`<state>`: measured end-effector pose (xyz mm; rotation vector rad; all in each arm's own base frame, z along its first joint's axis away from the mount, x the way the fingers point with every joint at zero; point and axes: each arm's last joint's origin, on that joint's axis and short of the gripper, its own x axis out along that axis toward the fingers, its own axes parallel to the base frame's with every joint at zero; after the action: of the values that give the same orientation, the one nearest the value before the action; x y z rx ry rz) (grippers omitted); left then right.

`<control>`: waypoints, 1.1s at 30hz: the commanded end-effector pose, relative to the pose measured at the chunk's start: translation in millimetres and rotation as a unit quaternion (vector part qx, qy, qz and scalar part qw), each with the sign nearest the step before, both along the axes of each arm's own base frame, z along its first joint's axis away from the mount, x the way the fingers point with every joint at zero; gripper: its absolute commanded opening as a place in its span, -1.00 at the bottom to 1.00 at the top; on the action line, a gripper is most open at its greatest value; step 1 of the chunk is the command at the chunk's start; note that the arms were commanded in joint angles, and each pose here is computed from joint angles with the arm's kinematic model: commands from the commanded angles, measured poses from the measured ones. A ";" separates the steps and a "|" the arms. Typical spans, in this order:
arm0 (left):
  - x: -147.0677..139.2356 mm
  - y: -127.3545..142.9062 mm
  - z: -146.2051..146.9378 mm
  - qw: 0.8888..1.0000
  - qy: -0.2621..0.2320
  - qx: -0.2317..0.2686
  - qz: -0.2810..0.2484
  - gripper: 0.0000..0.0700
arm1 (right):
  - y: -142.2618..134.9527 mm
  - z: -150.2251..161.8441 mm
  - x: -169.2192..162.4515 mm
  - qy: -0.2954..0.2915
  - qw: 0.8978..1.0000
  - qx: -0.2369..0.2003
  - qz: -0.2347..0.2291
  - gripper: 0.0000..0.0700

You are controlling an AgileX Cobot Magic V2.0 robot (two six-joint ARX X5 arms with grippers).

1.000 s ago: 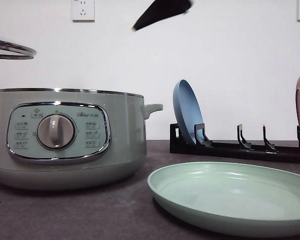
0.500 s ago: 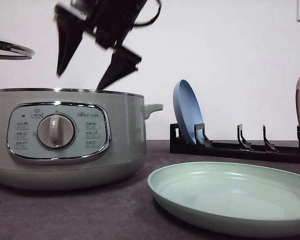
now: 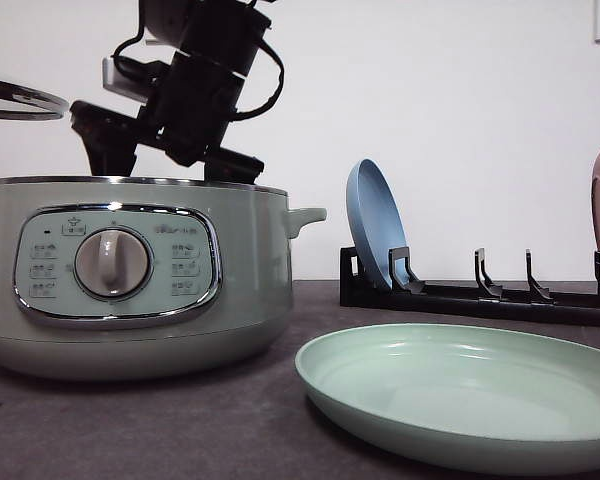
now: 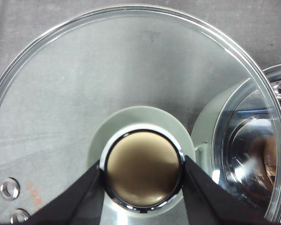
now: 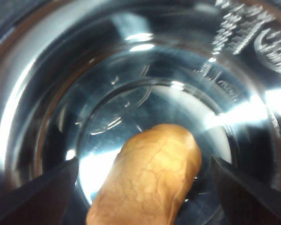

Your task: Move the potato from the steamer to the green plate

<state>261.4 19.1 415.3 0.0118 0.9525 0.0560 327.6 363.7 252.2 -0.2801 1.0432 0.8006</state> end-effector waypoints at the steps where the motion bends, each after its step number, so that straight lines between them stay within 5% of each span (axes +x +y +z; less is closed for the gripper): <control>1: -0.9 0.2 11.4 0.999 -0.034 0.006 -0.005 -1.00 | 10.4 -12.8 1.6 0.001 1.000 -0.008 -0.002 0.63; 8: -0.9 0.2 11.3 0.999 -0.034 0.006 -0.005 -1.00 | 11.2 -20.5 3.3 0.000 1.000 -0.022 -0.008 0.61; 22: -0.8 0.2 11.5 0.999 -0.035 0.006 -0.005 -1.00 | 9.4 -20.0 0.0 0.013 0.999 -0.031 0.000 -0.48; 33: -0.6 -0.3 11.6 0.999 -0.036 0.002 -0.008 -1.00 | -13.1 55.3 -15.9 -0.050 0.998 0.019 0.018 -0.48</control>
<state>261.9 18.9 415.6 0.0084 0.9467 0.0481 316.0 349.7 288.0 -0.3069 0.9949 0.7959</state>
